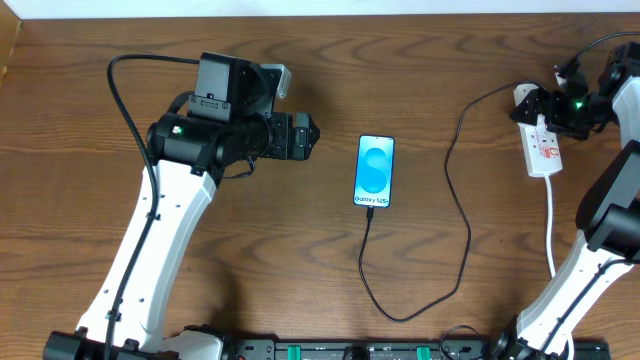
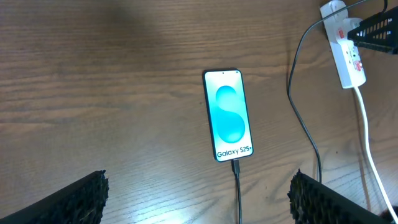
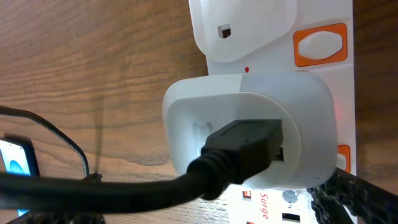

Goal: Plug charger to phone and switch on socket

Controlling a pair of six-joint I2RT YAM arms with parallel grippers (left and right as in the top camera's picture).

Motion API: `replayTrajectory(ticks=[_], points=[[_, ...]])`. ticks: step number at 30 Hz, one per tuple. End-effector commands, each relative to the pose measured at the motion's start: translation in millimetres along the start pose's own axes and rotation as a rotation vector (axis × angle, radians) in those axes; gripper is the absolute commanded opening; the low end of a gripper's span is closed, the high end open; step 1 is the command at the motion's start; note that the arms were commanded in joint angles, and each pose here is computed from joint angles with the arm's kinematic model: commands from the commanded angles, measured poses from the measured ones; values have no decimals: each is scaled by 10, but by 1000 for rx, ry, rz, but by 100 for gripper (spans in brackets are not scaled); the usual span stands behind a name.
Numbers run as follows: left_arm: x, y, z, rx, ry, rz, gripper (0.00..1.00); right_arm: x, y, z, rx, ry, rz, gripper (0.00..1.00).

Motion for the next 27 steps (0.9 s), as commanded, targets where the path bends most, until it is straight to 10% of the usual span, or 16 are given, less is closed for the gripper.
replayTrajectory(ticks=[1, 12, 27], points=[[-3, 12, -16, -10, -2, 17, 93, 276, 285, 285, -160, 122, 47, 99], [-3, 12, -16, -10, -2, 17, 93, 224, 90, -890, 277, -114, 266, 99], [-3, 12, -16, -10, -2, 17, 93, 753, 679, -2164, 248, -343, 211, 99]])
Point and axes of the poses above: each gripper's point midway between its finger pads, its own z axis out along the fingers, its own y axis along the line the jaws close on, x = y × z, the point moved 1 cm from there along -z, back along the fingers, and after that the axes turned 15 degrees about z, right-handed, at the moved point
